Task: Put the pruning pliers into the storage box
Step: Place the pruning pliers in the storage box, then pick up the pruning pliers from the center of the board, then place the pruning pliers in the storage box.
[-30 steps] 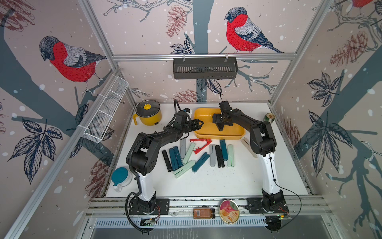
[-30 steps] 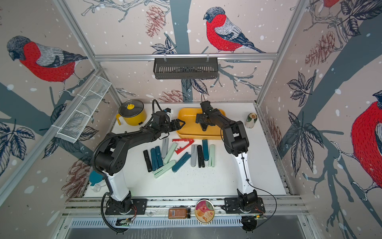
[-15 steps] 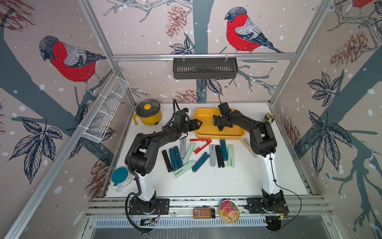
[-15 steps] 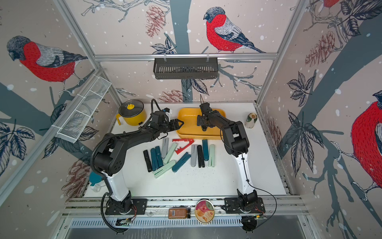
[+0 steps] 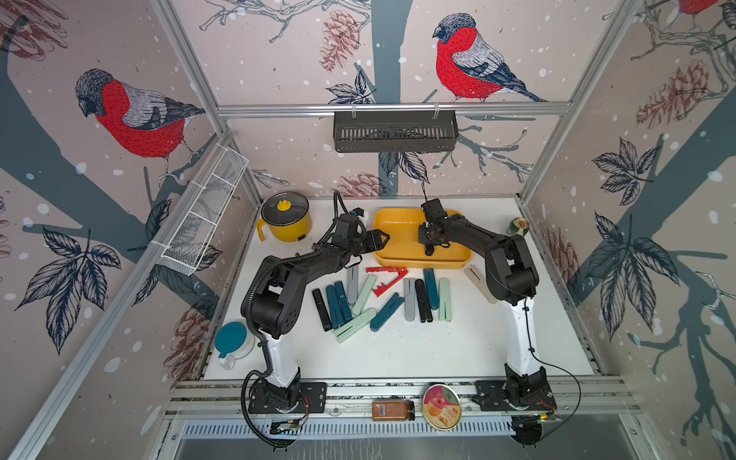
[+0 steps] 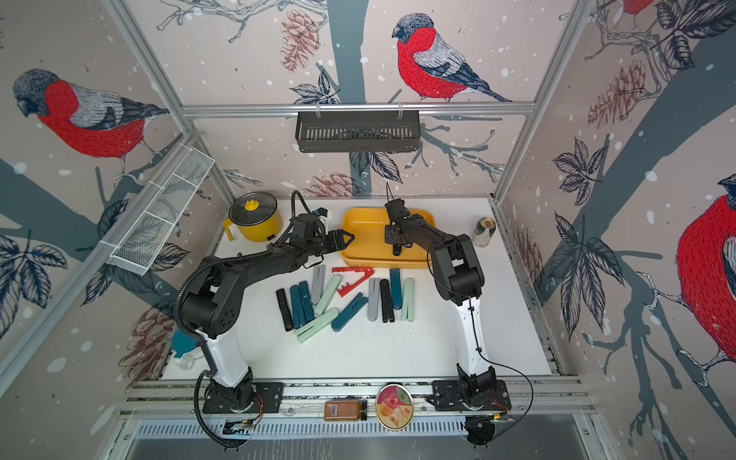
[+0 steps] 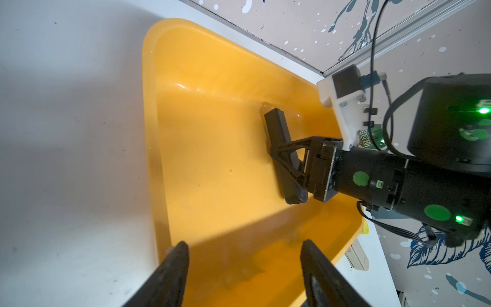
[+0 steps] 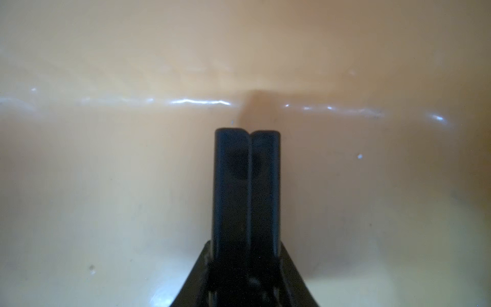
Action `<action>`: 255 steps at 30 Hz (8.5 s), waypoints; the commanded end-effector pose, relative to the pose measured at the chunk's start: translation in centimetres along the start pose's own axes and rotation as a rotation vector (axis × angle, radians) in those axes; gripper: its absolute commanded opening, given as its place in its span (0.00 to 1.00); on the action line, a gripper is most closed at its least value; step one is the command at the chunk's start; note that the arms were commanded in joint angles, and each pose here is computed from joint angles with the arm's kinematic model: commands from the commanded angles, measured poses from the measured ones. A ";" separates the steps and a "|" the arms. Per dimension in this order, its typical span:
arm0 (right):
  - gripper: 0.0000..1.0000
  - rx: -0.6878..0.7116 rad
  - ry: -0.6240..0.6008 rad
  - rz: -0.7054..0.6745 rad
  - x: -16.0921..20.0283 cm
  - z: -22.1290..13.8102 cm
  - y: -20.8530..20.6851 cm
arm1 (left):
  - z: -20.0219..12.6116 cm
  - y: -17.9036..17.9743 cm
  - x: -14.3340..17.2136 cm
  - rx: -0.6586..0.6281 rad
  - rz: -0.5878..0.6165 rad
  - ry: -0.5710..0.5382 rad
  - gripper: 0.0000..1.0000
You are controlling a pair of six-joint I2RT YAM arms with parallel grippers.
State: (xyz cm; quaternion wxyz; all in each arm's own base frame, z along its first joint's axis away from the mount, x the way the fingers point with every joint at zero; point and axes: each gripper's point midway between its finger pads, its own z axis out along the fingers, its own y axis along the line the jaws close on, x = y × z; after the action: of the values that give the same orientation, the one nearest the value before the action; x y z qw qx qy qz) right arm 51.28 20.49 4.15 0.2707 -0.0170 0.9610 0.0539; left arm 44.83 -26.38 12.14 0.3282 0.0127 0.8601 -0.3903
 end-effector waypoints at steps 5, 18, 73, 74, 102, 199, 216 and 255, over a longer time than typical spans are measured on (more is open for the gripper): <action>0.15 -0.065 0.009 0.068 -0.6 0.3 1.7 | 0.4 -1.9 -0.1 0.073 0.003 -0.005 0.66; 0.56 -0.116 0.036 0.125 -1.1 2.6 4.1 | -0.3 -0.9 -0.3 0.063 -0.030 -0.012 0.69; 1.00 0.142 -0.090 0.056 9.2 -15.1 -12.8 | -3.9 -0.9 -2.3 -0.155 0.161 -0.102 0.77; 1.00 0.140 -0.078 0.064 9.9 -15.1 -12.9 | -3.8 -0.9 -2.2 -0.151 0.162 -0.099 0.77; 0.91 0.017 0.127 0.153 17.0 -10.8 -11.2 | -3.1 -0.4 -1.3 -0.142 0.150 -0.062 0.77; 0.56 0.112 0.086 0.090 0.9 0.4 -7.4 | -2.0 1.0 -0.8 -0.130 0.097 -0.022 0.77; 0.11 0.146 0.049 0.104 0.1 0.0 -8.2 | -2.0 1.0 -0.8 -0.128 0.090 -0.020 0.77; 0.65 0.127 -0.076 0.100 -3.5 -3.8 -5.1 | -3.1 0.9 -1.0 -0.152 0.107 -0.043 0.78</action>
State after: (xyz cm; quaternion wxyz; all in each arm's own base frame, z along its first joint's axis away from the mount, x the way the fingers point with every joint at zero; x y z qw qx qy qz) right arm 52.19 14.64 7.41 0.2853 0.0424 0.9575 -0.0074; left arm 44.14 -23.85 13.33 0.3577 0.0240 0.8782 -0.3165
